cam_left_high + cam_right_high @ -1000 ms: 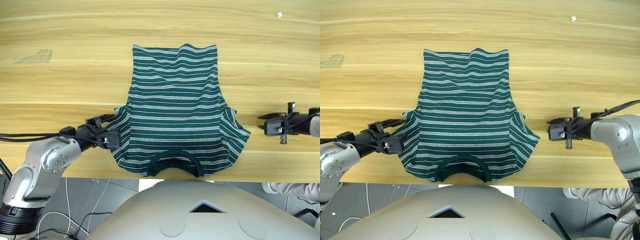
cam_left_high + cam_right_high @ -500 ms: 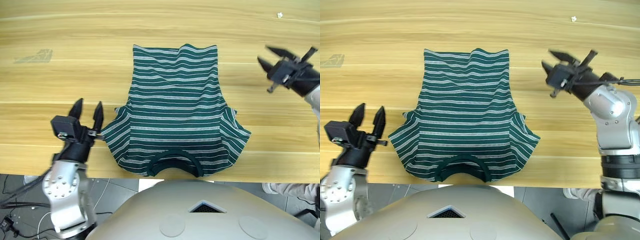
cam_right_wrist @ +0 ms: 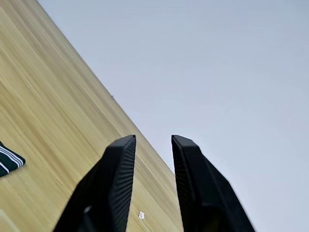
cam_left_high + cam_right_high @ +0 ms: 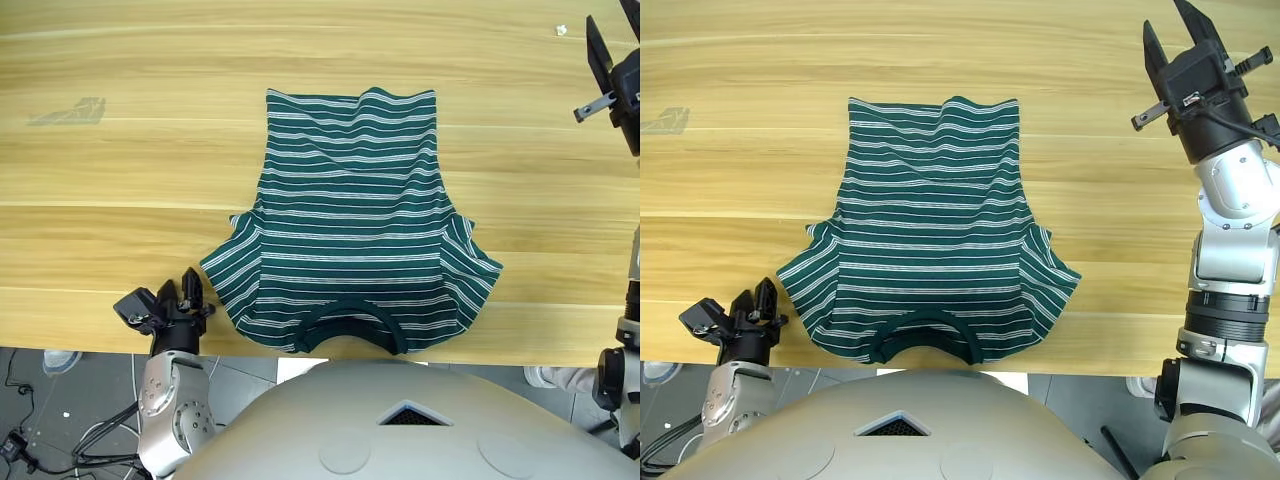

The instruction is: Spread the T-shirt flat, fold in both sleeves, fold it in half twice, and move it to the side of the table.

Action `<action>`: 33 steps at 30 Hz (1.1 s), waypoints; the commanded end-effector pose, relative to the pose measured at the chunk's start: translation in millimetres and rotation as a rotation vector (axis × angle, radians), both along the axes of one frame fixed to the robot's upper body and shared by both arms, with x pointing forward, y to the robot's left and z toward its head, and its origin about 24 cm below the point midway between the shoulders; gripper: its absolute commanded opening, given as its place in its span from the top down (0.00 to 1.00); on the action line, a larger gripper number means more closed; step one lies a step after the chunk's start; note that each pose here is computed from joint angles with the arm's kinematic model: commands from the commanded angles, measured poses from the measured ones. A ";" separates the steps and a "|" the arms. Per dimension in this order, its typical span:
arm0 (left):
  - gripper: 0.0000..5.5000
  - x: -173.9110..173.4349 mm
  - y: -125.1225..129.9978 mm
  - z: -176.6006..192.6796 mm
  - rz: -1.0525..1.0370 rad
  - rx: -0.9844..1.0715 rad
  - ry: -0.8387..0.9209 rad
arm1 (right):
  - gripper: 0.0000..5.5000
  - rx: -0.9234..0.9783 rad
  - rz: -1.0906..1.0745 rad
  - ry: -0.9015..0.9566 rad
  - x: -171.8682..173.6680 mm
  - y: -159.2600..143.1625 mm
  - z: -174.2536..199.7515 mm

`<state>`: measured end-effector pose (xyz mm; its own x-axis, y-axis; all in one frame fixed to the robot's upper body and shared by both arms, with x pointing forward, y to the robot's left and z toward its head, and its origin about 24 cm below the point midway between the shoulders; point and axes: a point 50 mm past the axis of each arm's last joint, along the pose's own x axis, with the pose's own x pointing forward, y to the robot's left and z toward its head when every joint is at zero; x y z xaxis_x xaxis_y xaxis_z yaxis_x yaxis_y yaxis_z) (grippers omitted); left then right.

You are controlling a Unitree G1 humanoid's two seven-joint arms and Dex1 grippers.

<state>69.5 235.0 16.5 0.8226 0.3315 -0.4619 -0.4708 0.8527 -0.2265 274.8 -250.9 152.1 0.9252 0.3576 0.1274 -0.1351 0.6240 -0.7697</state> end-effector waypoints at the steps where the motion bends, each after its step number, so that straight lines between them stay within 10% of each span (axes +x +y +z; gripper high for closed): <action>1: 0.58 -8.1 -12.9 -13.7 -0.048 -0.090 0.054 | 0.75 0.007 0.017 -0.004 0.5 3.9 0.2; 33: 0.66 5.8 -19.0 -17.7 -0.188 -0.059 -0.011 | 0.75 -0.010 0.029 0.021 -3.1 8.0 -4.5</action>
<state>82.4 216.5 8.1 0.9039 0.1333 -0.4065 -0.2670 0.9182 -0.2927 269.1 -245.6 143.7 0.9216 0.3743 0.1027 -0.1658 0.6188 -0.7678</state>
